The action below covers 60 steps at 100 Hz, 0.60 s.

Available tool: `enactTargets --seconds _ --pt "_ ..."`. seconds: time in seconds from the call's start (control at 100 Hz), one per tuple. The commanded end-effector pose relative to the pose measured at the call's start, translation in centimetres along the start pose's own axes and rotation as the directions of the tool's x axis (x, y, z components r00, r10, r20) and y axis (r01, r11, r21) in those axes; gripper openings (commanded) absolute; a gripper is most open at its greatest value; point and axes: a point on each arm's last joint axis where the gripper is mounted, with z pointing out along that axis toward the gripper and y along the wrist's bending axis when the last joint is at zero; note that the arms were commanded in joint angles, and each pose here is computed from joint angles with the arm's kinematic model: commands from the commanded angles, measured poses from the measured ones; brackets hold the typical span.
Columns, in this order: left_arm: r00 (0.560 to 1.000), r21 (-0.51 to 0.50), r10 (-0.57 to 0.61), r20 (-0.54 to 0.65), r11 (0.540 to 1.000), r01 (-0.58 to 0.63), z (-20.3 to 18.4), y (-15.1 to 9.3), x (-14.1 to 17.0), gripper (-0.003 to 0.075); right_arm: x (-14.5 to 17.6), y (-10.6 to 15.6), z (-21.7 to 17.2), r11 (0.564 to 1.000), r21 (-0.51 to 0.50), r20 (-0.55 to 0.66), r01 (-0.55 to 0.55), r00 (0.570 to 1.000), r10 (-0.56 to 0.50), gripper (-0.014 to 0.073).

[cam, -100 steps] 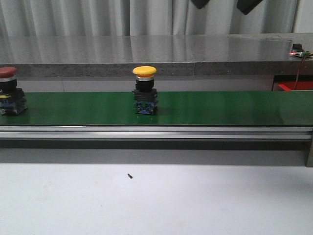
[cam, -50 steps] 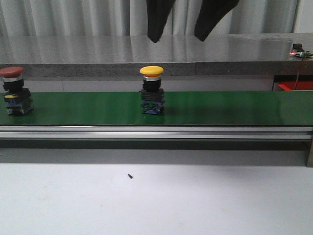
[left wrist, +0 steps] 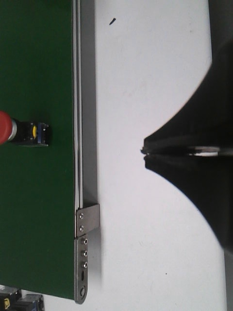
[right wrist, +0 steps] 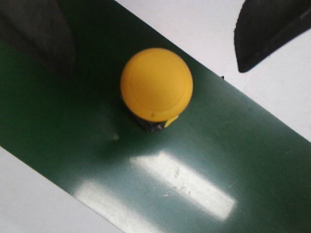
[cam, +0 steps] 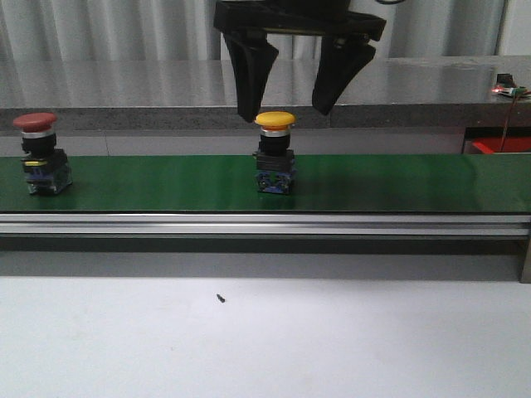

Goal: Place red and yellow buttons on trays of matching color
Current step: 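Lower the right gripper and grasp the yellow button, then lift the yellow button and release it in the yellow tray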

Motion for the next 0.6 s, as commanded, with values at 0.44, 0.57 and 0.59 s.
enactTargets --seconds 0.44,0.57,0.59 --pt "0.997 0.011 0.003 0.080 1.000 -0.004 -0.7 -0.2 -1.0 -0.0020 -1.2 -0.1 -0.7 1.000 0.004 0.083 0.002 0.997 -0.002 0.0271" --pt "0.997 0.011 0.003 0.080 1.000 -0.004 -0.7 -0.2 -1.0 -0.0020 -1.2 -0.1 -0.7 1.000 0.005 0.084 0.002 0.996 -0.003 0.0194" --pt "0.997 0.011 0.003 0.080 1.000 -0.004 -0.7 -0.2 -1.0 -0.0020 -1.2 -0.1 -0.7 1.000 0.006 0.086 0.002 0.996 -0.003 0.0193"
